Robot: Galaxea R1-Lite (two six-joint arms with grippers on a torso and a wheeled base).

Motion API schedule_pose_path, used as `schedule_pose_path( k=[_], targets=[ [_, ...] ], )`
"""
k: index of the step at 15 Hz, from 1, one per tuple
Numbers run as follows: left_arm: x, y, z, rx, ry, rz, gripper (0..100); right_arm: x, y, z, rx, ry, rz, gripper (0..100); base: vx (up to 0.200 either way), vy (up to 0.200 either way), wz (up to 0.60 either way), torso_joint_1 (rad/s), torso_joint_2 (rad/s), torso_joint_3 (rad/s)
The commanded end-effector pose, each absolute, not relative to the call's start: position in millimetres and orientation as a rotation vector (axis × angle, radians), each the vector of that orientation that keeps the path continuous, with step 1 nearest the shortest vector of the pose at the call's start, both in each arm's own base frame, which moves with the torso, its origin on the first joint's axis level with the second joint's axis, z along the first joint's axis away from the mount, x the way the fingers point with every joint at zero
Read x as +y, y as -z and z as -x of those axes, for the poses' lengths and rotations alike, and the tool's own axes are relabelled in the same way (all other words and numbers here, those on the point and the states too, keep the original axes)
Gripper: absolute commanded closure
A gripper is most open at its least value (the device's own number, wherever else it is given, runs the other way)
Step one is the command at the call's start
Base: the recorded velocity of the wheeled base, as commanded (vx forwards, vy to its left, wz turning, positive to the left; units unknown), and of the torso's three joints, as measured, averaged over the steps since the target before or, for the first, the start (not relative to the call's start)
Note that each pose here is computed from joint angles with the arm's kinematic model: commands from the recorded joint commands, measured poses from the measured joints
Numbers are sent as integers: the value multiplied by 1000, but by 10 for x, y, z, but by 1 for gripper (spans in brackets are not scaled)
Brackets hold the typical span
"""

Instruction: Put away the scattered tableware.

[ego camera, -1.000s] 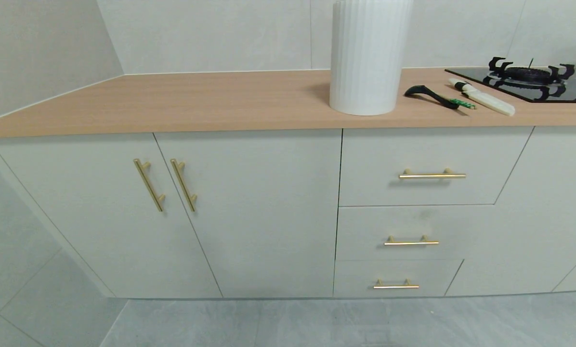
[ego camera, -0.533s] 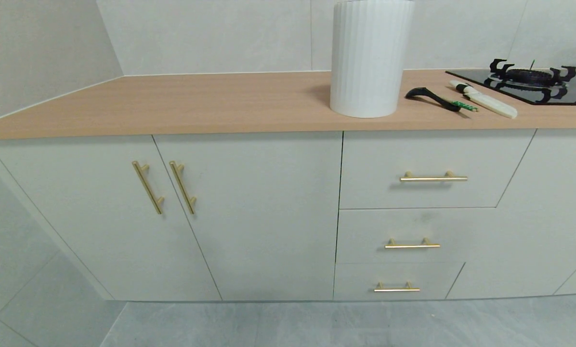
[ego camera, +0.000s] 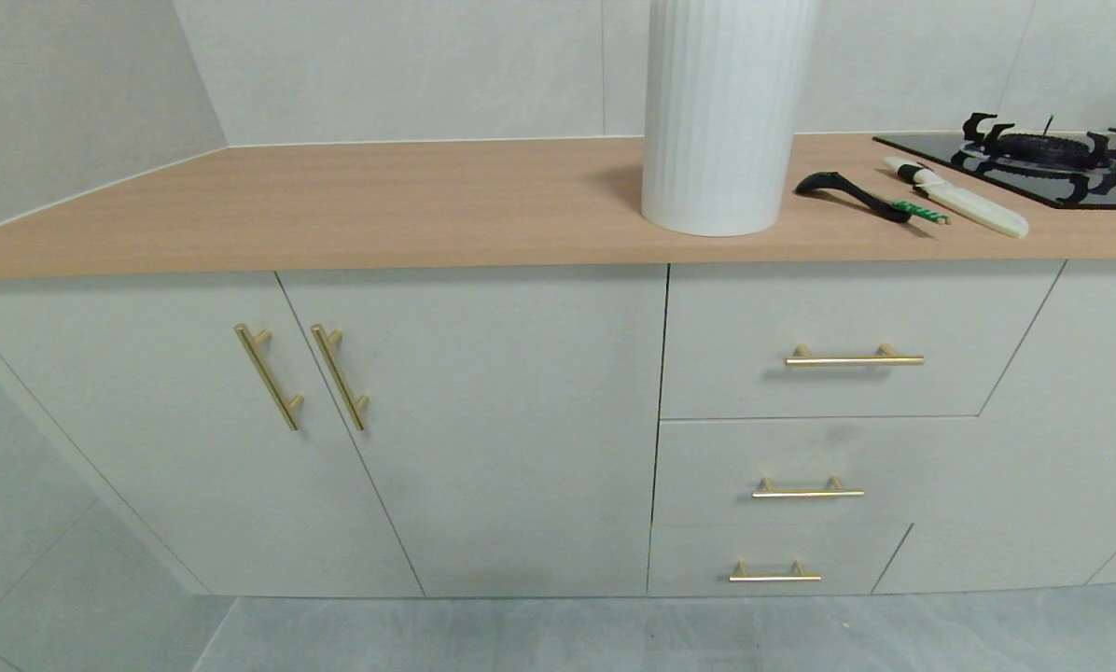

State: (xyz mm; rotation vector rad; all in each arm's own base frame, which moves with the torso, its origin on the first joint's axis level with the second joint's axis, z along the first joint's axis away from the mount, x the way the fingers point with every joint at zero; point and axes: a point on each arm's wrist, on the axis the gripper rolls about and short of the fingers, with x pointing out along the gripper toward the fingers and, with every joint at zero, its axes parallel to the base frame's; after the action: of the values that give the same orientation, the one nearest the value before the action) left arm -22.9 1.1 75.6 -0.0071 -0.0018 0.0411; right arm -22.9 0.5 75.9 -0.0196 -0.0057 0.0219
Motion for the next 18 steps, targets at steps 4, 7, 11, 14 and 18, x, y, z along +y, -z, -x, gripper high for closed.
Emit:
schedule_pose_path(
  k=[4, 7, 11, 14, 18],
  targets=[
    [11, -755, 228, 0, -41, 8, 0, 13, -1047, 291, -82, -73, 19, 0, 0, 0, 0, 0, 0, 0],
    [11, -755, 228, 0, -41, 8, 0, 20, -1373, 143, 14, -180, 12, 0, 0, 0, 0, 0, 0, 0],
    [11, -755, 228, 0, -41, 8, 0, 93, -1493, -359, 310, -343, 59, 0, 0, 0, 0, 0, 0, 0],
    [11, -755, 228, 0, -41, 8, 0, 166, -1523, -763, 493, -371, 63, 0, 0, 0, 0, 0, 0, 0],
    [11, -755, 228, 0, -41, 8, 0, 278, -1504, -1293, 577, -398, 93, 0, 0, 0, 0, 0, 0, 0]
  ],
)
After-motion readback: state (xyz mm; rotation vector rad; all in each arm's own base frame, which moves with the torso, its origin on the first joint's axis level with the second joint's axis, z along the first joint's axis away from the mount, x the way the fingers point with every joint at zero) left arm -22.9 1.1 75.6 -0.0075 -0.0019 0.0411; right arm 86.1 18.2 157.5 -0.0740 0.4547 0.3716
